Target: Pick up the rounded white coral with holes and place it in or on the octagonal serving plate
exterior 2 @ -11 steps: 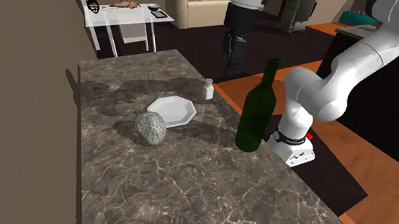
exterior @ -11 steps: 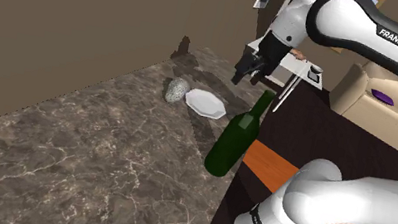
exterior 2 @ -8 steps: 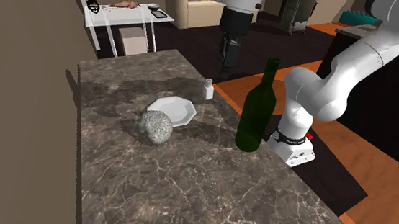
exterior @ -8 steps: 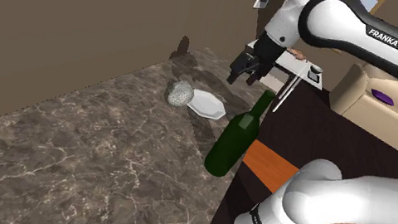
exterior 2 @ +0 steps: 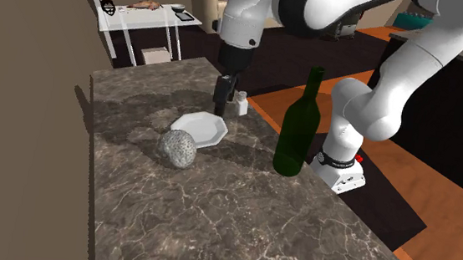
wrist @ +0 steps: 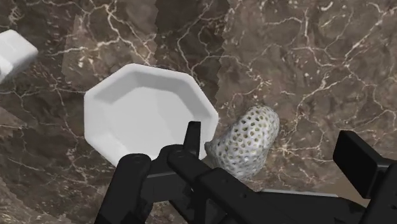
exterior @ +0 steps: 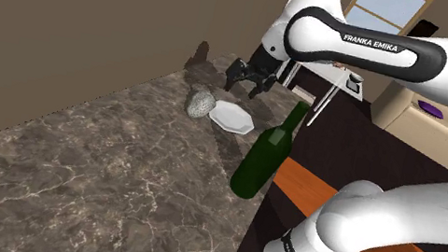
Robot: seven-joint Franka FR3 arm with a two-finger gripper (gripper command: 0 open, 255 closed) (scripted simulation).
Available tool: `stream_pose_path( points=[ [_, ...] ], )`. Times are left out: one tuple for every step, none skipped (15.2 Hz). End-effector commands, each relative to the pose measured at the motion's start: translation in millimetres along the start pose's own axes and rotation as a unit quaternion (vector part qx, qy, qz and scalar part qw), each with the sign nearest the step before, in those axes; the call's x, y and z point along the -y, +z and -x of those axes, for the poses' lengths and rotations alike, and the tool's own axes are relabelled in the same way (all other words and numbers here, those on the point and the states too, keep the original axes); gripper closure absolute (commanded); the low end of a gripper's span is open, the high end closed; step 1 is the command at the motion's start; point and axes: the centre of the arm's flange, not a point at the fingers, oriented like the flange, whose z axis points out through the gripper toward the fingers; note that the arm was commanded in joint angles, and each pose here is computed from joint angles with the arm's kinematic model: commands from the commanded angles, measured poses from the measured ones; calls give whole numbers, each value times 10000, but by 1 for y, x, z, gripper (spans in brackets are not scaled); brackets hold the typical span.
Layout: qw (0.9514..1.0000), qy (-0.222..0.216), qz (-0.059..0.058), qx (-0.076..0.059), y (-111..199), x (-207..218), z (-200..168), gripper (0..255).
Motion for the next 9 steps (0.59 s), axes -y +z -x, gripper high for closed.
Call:
stream_pose_path(
  points=[
    [9994, 338, -52, -51, 17, 6, -15, 0],
    [9987, 498, -74, -70, 26, 8, -24, 0],
    [9977, 659, -97, -90, 36, 10, -32, 0],
    [9965, 819, -119, -109, 45, 12, -41, 0],
    [9950, 979, -142, -129, 54, 13, -49, 0],
    [9932, 1139, -164, -148, 63, 14, -58, 0],
    [9912, 1299, -187, -167, 72, 15, -67, 0],
    [9889, 1458, -209, -187, 81, 16, -76, 0],
    [9868, 1590, -228, -203, 89, 16, -83, 0]
  ],
)
